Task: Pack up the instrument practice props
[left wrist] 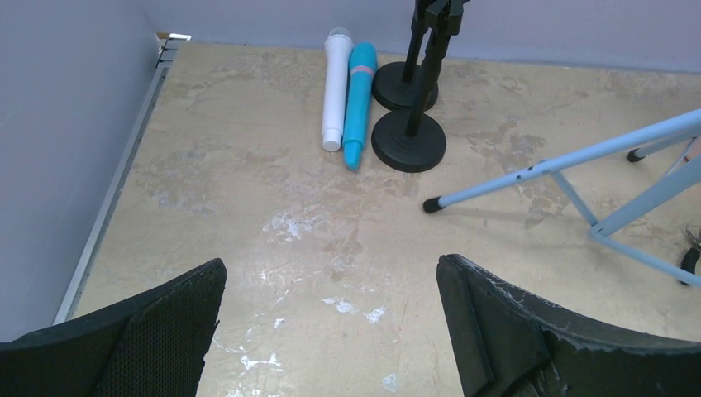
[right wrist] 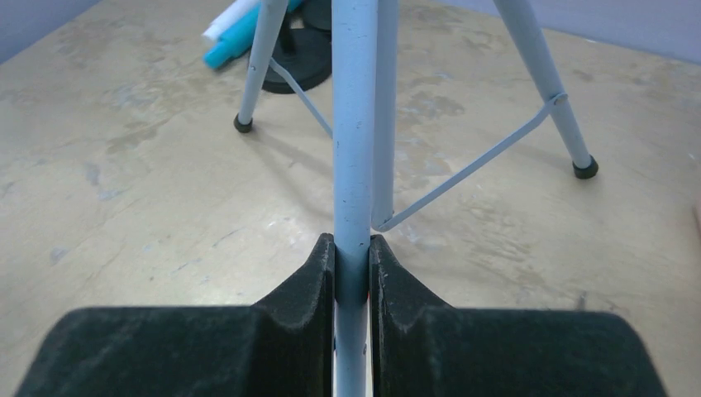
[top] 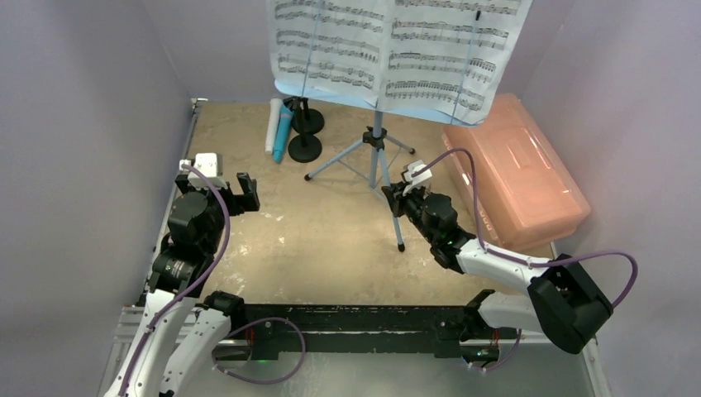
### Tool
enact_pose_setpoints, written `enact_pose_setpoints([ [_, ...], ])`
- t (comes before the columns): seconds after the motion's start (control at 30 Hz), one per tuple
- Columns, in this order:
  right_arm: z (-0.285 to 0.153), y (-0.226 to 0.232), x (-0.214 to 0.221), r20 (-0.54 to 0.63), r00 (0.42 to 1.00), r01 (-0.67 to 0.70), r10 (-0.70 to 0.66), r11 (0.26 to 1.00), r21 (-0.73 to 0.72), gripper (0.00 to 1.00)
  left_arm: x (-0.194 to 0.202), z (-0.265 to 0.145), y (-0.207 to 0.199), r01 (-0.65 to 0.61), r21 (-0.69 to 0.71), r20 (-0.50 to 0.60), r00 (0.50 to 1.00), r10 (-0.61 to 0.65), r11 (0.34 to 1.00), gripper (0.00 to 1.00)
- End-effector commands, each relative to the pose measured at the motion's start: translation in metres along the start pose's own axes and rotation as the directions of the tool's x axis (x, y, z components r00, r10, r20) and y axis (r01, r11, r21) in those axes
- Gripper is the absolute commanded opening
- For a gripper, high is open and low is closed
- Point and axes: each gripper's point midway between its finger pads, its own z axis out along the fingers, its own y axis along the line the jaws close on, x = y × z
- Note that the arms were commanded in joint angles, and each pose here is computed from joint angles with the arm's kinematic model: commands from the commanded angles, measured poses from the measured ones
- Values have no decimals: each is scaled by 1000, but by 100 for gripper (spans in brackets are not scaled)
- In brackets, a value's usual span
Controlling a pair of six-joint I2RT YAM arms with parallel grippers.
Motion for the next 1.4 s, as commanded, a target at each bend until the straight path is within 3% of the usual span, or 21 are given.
enact_pose_setpoints([
  [0.0,-7,42,3,0,1000,26,-26,981,-192,0,-10,0,-4,-11,31,51,999,9,999,97],
  [0.1,-8,40,2,4,1000,20,-19,983,-182,1,-11,0,-8,-16,56,56,998,13,998,97],
  [0.43,-21,31,-32,73,997,-7,16,992,-124,58,-40,-17,-33,-27,205,152,988,-5,978,98],
  [0.63,-40,18,-59,109,992,-56,62,997,-57,77,-72,-30,-52,-27,302,206,978,-37,953,98],
  [0.83,-62,17,-84,120,987,-98,103,994,-54,80,-102,-35,-71,-29,385,208,977,-56,922,97],
  [1.07,-88,60,-121,106,989,-66,102,953,-297,83,-137,-37,-78,-34,405,236,969,-68,914,97],
  [1.2,-110,91,-147,148,986,3,76,882,-472,84,-164,-47,-80,-51,411,281,957,-73,910,97],
  [1.37,-132,133,-162,168,986,102,17,730,-676,85,-190,-57,-80,-70,409,337,938,-80,910,95],
])
